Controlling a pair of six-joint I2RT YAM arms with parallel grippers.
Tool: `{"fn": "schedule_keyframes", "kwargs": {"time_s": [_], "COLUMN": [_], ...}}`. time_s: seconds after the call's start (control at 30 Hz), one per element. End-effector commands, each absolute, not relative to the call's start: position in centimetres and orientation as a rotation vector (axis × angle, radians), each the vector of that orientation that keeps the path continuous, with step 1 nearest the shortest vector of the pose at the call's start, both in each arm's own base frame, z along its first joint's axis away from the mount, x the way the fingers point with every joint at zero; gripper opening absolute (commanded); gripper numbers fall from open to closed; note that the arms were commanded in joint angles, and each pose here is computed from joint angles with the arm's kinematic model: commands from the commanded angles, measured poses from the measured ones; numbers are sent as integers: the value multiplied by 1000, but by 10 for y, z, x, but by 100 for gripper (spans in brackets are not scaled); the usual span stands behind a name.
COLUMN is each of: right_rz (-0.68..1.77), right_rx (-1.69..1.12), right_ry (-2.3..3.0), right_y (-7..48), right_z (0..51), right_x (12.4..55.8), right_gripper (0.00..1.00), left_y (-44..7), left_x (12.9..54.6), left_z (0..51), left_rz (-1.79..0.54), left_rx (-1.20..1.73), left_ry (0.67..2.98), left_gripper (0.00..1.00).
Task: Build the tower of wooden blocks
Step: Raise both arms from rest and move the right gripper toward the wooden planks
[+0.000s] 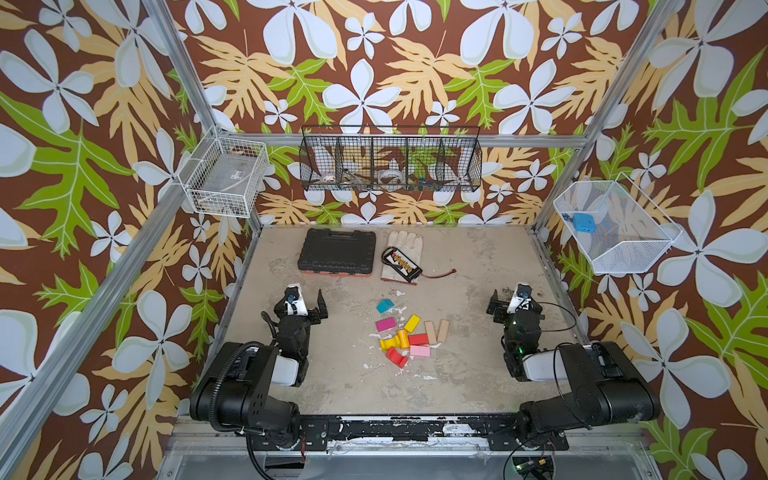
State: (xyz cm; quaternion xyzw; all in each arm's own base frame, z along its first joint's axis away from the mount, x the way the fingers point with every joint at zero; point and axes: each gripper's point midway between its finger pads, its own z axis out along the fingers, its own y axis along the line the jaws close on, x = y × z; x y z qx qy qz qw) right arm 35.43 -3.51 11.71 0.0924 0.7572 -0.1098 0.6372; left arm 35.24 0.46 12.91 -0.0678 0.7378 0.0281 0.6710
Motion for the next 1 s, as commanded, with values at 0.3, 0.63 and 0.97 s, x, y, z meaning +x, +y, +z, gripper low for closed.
{"fn": "schedule_keyframes", "kwargs": {"time_s": [0.3, 0.63, 0.97], "right_rz": [-264, -157, 278], "right_rx": [200, 441, 412], "right_ry": [1684, 1709, 1656], "right_y": [-31, -22, 18], "right_z": [130, 204, 263], "right_x": [348, 347, 313], "right_gripper": [100, 100, 100], "left_y": [-2, -32, -67], "left_x": [352, 324, 265], "left_z": [147, 225, 235], "left_rz": [41, -449, -1240], "left_rx": [-118, -350, -785], "left_ry": [1623, 1580, 1594], "left_gripper": [100, 100, 100]}}
